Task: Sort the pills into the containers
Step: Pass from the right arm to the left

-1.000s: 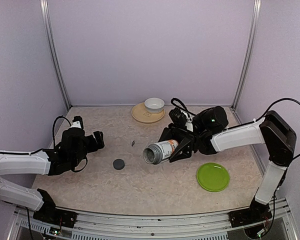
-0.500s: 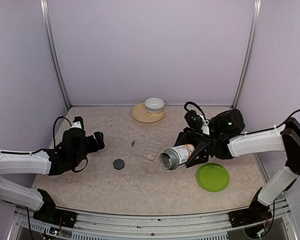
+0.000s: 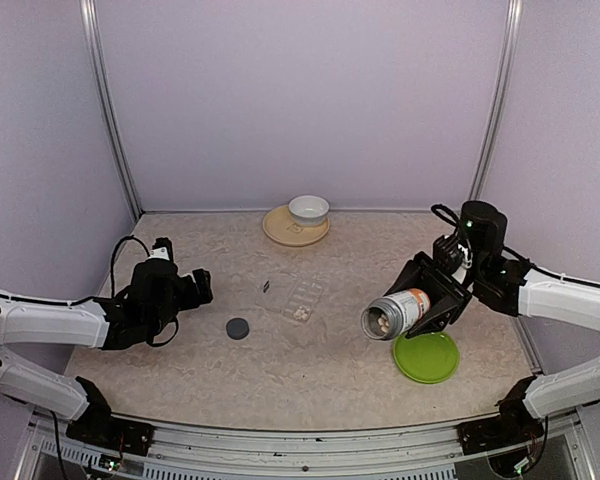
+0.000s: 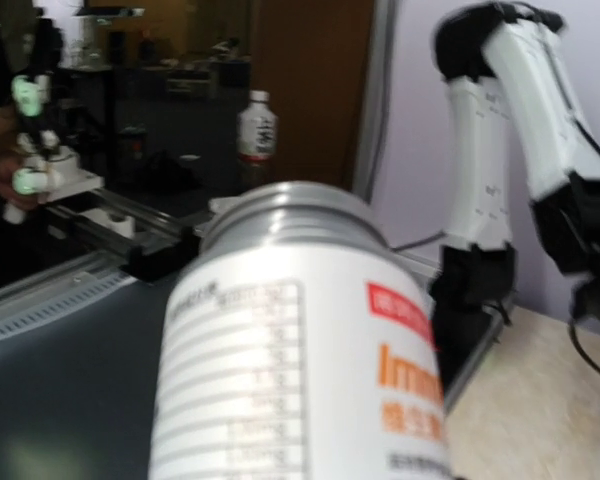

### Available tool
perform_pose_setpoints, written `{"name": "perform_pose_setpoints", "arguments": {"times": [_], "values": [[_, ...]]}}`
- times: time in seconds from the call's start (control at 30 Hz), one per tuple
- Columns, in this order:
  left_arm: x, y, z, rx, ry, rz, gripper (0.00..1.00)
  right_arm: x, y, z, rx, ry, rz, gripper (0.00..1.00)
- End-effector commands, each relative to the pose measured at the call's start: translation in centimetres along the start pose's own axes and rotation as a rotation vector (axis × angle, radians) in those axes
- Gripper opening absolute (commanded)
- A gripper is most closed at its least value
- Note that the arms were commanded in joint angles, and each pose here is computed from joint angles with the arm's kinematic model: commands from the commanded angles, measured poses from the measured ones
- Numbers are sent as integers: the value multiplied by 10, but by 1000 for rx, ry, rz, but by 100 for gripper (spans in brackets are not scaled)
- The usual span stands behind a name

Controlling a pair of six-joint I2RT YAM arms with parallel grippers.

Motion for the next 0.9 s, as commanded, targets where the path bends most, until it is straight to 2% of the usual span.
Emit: {"name": "perform_pose_setpoints", "arguments": {"times": [0.0,0.07,0.13,0.27,0.37,0.67,0.87], "values": [[2,-8,-7,-17,17,-18,99,-20,10,25,-24,-83,-138,7],[3,-7,-8,-17,18,-14,99,-27,19,23,-105,-12,-145,4],[3,-6,-8,-16,21,-10,99,-30,38,20,-220,82,-56,1],[3,-6,-9,-17,23,-8,99,-33,67,9,-181,122,87,0],[4,-6,-8,-17,19,-10,99,-34,77,8,-267,140,147,0],[5,-4,-8,-12,18,-4,99,-53,79,-10,-477,421,444,0],[6,-3,-9,-11,22,1,99,-63,75,-12,-659,571,511,0]]}}
Point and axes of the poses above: each gripper's point midway between its finger pads, its own x axis out along the fingers, its own z axis along the line the jaws close on, y = z × x, the point moved 1 cm from there along -x, back along the fingers, and after that the axes turned 13 degrees about -x, right-handed, at the moved point
